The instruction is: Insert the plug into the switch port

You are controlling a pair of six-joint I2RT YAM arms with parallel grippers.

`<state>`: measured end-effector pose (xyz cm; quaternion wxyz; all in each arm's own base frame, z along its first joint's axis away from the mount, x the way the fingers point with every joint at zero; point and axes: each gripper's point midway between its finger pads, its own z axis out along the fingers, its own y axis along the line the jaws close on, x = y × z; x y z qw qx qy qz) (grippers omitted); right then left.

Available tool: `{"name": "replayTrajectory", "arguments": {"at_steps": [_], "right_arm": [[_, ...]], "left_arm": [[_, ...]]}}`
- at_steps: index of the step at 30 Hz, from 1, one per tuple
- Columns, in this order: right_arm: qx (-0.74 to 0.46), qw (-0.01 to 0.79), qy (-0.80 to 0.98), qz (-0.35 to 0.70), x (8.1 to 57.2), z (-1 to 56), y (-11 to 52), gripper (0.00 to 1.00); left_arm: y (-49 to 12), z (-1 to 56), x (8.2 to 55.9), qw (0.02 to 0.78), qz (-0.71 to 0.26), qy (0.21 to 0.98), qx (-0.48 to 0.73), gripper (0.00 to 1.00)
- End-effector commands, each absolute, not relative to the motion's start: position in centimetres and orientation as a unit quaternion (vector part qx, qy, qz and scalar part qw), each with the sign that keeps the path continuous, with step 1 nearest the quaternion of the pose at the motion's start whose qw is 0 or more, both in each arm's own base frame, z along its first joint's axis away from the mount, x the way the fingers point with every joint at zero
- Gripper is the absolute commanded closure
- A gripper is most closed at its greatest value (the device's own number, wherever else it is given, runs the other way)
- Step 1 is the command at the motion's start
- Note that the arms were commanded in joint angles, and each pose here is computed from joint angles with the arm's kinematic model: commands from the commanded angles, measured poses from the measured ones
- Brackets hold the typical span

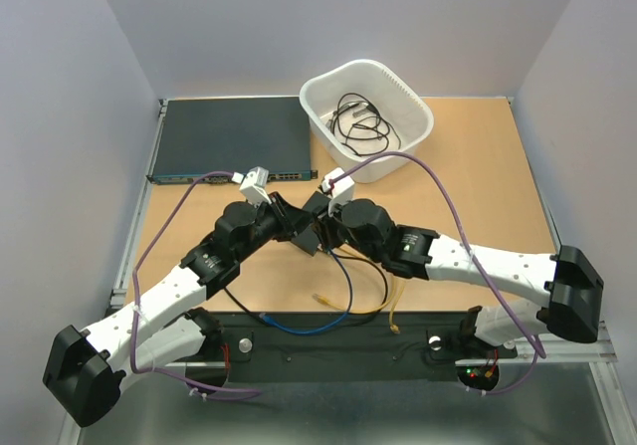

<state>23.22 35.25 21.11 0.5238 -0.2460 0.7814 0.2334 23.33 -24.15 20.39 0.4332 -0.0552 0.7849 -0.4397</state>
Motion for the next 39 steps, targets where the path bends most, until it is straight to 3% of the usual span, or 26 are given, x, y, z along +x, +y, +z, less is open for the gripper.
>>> {"name": "replayTrajectory", "arguments": {"at_steps": [1,11,12,13,16,18,21,30,39], "right_arm": [[-0.226,0.545,0.769,0.248,24.0,23.5,36.3,0.55],[-0.223,0.540,0.775,0.240,24.2,22.6,36.4,0.61],[-0.221,0.540,0.776,0.239,24.3,22.5,36.4,0.64],[-0.217,0.541,0.776,0.240,24.3,22.7,36.3,0.75],[-0.206,0.543,0.777,0.243,24.4,22.9,36.3,0.94],[-0.205,0.543,0.776,0.249,24.3,23.0,36.4,1.00],[-0.207,0.541,0.768,0.273,23.7,22.8,36.7,0.99],[-0.203,0.532,0.703,0.427,19.8,25.6,35.7,1.00],[-0.228,0.503,0.636,0.539,15.6,29.5,35.8,1.00]], "left_arm": [[-24.8,24.7,23.6,0.464,-0.475,0.746,-0.047,1.00],[-24.7,25.1,23.6,0.468,-0.476,0.743,-0.048,1.00],[-24.7,25.0,23.6,0.468,-0.476,0.743,-0.048,1.00],[-24.7,25.0,23.6,0.468,-0.477,0.743,-0.047,1.00],[-24.7,24.9,23.4,0.468,-0.477,0.743,-0.043,1.00],[-24.5,25.2,23.3,0.474,-0.478,0.739,-0.038,1.00],[-24.3,26.0,22.8,0.487,-0.485,0.726,-0.026,1.00],[-23.3,29.4,20.4,0.555,-0.515,0.652,0.044,0.61],[-22.5,34.3,16.3,0.600,-0.575,0.546,0.108,0.59]]}}
